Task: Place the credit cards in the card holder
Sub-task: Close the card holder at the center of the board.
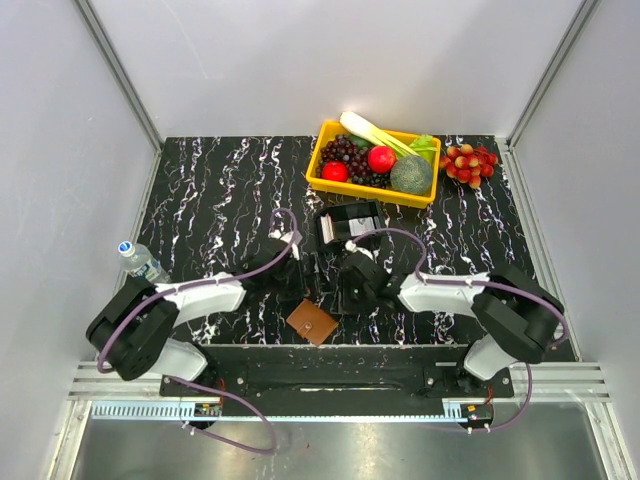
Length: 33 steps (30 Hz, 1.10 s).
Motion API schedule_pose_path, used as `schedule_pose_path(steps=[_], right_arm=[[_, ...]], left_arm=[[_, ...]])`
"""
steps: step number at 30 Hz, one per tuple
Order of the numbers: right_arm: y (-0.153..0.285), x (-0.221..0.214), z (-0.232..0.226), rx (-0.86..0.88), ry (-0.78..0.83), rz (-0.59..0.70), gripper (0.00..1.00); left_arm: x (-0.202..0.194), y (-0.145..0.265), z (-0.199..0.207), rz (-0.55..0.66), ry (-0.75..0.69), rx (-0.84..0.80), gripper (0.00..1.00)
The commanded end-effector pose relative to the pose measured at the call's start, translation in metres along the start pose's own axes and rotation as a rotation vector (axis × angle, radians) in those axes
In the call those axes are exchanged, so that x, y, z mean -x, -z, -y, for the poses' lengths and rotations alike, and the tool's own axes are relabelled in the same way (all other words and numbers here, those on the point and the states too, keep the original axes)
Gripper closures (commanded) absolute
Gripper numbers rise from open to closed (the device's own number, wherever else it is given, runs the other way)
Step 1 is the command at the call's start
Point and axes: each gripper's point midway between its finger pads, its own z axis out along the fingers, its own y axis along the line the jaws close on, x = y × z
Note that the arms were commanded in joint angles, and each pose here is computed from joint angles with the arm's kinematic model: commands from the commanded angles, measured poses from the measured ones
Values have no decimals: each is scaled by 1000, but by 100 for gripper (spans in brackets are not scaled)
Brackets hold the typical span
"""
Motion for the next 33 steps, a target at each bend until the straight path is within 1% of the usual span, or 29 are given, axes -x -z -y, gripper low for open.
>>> schedule_pose_path(steps=[1, 3, 6, 7, 10, 11, 13, 16, 19, 22, 26, 29, 33], right_arm=[[16, -7, 22, -98, -50, 44, 68], [24, -2, 25, -104, -69, 91, 67], [39, 14, 19, -74, -56, 174, 66], [42, 18, 15, -58, -36, 185, 66], [45, 23, -1, -8, 22, 173, 65], [44, 23, -6, 7, 37, 163, 65], [40, 25, -15, 34, 52, 149, 64], [31, 28, -22, 43, 78, 132, 64], [22, 32, -29, 47, 95, 118, 63], [17, 32, -37, 69, 100, 98, 63], [13, 34, -48, 112, 117, 90, 62], [8, 30, -57, 152, 139, 54, 62], [-3, 22, -51, 135, 136, 11, 63]], left_arm=[[37, -5, 45, 59, -103, -189, 4], [44, -10, 45, 42, -94, -226, 4], [61, 0, 38, 76, -67, -230, 5], [67, 9, 36, 99, -71, -213, 5], [73, 39, 12, 157, -110, -32, 1], [71, 51, 2, 171, -118, 32, 1], [63, 72, -10, 194, -106, 86, 1], [28, 88, -18, 158, -7, 51, 1], [-6, 92, -24, 123, 97, -16, 1], [-25, 94, -29, 118, 149, -43, 1], [-34, 86, -29, 103, 169, -62, 1], [-35, 77, -24, 91, 165, -75, 1], [-34, 63, -19, 82, 170, -105, 1]])
